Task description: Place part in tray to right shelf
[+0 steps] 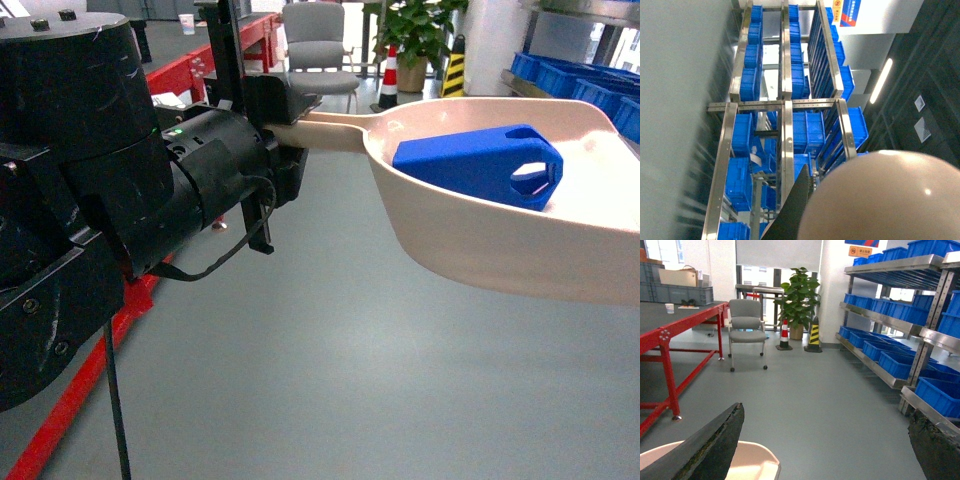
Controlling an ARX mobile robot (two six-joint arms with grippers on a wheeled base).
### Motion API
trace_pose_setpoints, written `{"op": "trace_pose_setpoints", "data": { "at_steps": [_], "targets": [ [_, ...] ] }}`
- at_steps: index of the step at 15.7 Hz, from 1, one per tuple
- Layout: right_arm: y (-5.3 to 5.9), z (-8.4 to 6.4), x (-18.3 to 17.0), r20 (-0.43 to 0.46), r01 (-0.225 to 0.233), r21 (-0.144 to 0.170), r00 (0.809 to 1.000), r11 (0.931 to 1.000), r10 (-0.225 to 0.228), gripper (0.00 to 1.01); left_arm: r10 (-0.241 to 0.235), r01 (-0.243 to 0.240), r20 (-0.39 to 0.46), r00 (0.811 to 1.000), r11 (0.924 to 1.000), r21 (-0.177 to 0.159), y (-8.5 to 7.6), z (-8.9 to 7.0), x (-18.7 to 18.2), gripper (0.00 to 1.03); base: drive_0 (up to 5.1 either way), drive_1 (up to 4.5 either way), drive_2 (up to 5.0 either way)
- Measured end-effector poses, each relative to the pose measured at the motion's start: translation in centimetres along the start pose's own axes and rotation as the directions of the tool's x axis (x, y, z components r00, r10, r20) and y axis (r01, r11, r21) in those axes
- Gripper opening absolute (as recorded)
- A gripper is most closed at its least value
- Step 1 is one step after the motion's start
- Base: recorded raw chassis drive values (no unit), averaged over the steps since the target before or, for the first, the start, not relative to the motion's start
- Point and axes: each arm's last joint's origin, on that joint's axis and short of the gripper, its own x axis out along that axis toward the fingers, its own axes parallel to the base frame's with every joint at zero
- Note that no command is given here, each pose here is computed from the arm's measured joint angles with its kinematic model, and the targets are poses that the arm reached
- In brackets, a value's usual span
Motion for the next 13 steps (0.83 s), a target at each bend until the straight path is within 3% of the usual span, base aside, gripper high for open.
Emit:
{"op": "trace_pose_setpoints", "data": {
  "at_steps": [13],
  "targets": [
    [0.01,-0.03,-0.01,-0.002,-0.001,-0.001,1.000,1.0000,0.001,0.98,-0.002,0.002,0.002,1.000,1.0000,0.003,-0.01,-0.02,0.00,0.13,-0.1,4.27,-4.4]
  ]
}}
